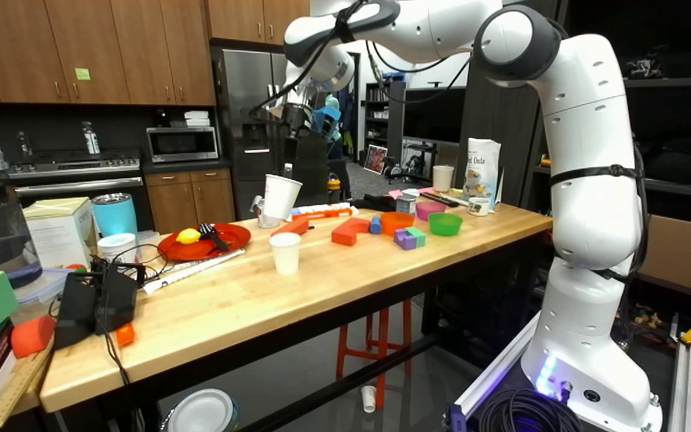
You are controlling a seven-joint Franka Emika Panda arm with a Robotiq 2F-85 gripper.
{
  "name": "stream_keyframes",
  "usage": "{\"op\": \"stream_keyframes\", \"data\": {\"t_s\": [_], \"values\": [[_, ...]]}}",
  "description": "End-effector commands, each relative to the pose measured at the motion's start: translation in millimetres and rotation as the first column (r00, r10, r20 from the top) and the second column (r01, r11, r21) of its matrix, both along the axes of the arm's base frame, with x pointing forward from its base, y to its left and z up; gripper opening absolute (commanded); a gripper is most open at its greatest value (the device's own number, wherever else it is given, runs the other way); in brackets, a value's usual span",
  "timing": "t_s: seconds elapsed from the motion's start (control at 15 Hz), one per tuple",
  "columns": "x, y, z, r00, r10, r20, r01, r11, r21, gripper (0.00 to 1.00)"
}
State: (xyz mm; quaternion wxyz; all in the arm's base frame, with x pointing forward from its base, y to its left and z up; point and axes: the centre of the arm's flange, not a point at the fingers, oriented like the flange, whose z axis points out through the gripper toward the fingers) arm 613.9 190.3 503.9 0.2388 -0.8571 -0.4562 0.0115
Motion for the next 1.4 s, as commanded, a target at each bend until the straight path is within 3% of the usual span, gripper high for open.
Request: {"op": "stream_keyframes", "data": {"t_s": [0.0,0.2,0.4,0.73,1.33], "values": [[-9,-3,12,0.992,-0.078,-0.103,0.071,0.995,-0.077,0.01],[-16,-5,12,0.961,-0.181,-0.207,0.147,0.974,-0.171,0.01],[-17,-8,14,0.937,-0.251,-0.244,0.19,0.95,-0.246,0.01],[-5,-13,20,0.947,-0.255,-0.195,0.186,0.931,-0.315,0.01],[35,-1,11,0.989,-0.137,-0.062,0.11,0.939,-0.327,0.01]]}}
